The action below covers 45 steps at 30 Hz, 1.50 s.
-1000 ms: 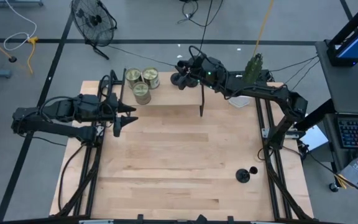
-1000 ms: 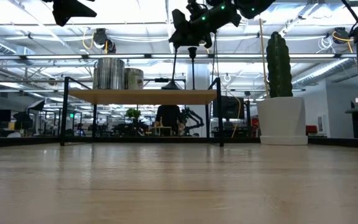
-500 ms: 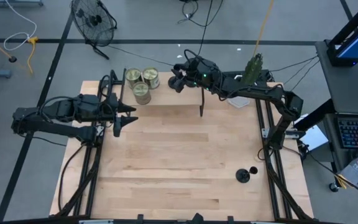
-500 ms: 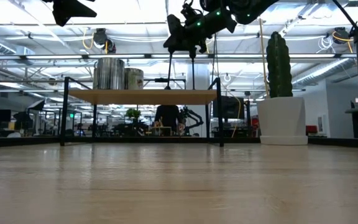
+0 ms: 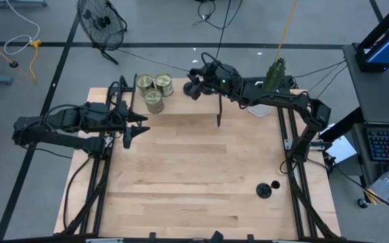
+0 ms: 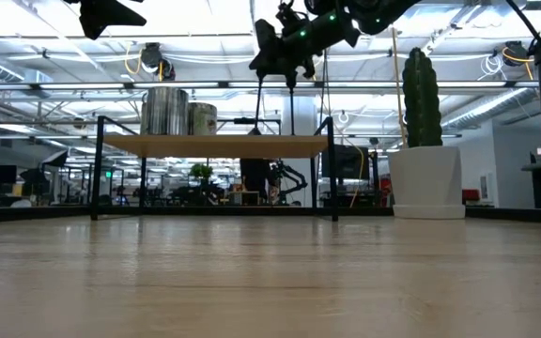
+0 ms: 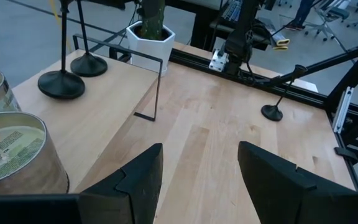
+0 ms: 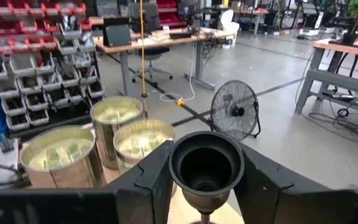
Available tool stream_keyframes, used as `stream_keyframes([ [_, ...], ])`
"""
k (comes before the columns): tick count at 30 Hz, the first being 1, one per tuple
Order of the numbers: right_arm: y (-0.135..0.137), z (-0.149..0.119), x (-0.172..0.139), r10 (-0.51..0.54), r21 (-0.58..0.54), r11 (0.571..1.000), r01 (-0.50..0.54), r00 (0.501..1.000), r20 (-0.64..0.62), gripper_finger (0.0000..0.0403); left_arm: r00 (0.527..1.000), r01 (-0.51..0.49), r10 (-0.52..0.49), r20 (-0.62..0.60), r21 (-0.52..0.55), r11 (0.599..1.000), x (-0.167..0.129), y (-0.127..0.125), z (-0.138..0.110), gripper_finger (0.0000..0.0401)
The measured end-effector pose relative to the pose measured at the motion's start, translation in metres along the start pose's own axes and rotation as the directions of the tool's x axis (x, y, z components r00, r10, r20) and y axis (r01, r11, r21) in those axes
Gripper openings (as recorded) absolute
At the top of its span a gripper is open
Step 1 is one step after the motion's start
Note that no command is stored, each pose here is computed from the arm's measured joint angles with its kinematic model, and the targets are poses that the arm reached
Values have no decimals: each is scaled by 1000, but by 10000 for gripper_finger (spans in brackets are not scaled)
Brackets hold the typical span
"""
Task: Pick & Place candle stick holders
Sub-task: Put the top black candle holder on the shelf
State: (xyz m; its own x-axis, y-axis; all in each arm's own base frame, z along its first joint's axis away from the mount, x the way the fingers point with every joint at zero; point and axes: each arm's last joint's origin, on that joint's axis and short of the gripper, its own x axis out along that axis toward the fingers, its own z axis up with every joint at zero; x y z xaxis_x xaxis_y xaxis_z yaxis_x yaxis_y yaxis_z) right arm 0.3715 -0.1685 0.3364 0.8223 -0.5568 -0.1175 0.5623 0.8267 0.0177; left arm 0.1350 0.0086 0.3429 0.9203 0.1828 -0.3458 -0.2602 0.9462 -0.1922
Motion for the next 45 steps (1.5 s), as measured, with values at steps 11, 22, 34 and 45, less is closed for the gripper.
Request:
stream_keyframes([
  [11, 0, 2, -3, 0, 25, 1000, 0, 1000, -11, 132, 1000, -1, 1, 0, 8, 1000, 0, 0, 0, 216],
  [22, -1, 0, -2, -2, 21, 1000, 3, 1000, -29, 132, 1000, -1, 1, 0, 0, 1000, 0, 0, 0, 216],
  [34, -3, -1, -2, -9, 23, 1000, 10, 999, -33, 132, 1000, -2, 2, 0, 0, 1000, 0, 0, 0, 216],
  [45, -5, -1, -2, -22, 8, 1000, 23, 999, -41, 159, 1000, -1, 1, 0, 0, 1000, 0, 0, 0, 216],
])
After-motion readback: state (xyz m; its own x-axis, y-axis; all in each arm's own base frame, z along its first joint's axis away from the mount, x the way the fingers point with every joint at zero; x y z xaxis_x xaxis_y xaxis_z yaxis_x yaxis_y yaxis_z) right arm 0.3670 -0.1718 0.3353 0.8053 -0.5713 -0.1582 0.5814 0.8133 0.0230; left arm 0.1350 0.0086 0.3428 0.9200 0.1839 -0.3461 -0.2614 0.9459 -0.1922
